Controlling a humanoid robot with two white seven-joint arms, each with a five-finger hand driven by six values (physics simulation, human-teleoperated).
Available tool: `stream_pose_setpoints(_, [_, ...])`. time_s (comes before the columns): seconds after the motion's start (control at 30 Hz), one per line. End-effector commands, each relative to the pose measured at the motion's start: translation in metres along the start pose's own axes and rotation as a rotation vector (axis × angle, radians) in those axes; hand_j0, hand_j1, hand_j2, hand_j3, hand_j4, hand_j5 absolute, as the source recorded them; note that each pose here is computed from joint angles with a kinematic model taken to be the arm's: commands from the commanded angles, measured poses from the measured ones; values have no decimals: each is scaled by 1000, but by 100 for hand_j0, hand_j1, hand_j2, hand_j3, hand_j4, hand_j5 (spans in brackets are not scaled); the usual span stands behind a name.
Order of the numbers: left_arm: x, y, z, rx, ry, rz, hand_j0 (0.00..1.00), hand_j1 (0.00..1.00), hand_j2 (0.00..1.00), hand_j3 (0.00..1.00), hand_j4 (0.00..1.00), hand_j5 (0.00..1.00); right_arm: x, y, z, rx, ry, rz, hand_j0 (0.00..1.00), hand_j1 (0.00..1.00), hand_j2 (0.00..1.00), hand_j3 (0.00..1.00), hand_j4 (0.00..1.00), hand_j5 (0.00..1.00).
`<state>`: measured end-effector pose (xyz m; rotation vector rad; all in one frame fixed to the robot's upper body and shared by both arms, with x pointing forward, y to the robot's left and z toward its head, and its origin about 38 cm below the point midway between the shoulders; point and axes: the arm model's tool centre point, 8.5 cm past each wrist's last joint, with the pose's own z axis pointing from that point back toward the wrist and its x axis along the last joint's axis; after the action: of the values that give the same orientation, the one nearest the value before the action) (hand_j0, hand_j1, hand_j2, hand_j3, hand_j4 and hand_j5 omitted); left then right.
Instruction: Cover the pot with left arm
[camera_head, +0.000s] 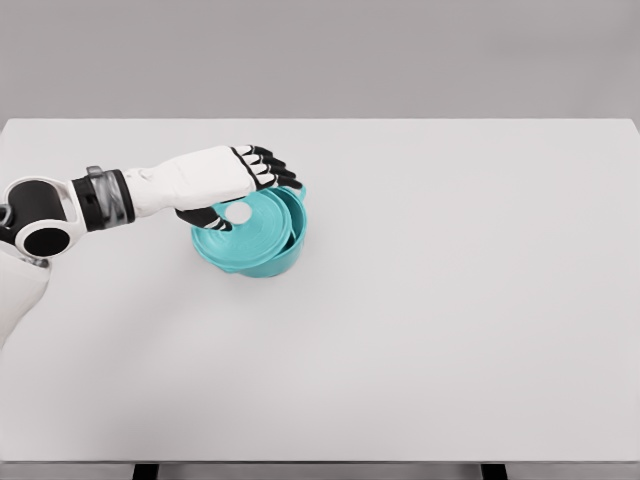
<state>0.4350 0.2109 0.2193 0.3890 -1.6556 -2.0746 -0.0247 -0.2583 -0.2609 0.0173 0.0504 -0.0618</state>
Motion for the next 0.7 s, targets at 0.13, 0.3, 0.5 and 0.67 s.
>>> stream_pose_setpoints(0.13, [2,2,-4,13,-7,9,99,99,99,99,99,99,0,0,0,0,-1,0,100,100,100,100,100,100])
stream_pose_setpoints(0.3, [3,6,-6,22,-12,3,100,100,100,100,100,100,0,0,0,0,-1,0,100,100,100,100,100,100])
stream_pose_setpoints(0.5, [2,9,-8,28,-12,0,100,100,100,100,100,100,0,0,0,0,-1,0,100,100,100,100,100,100])
stream_pose_setpoints(0.67, [0,11,-5,32,-3,-2,100,100,100,100,100,100,0,0,0,0,1,0,100,100,100,100,100,100])
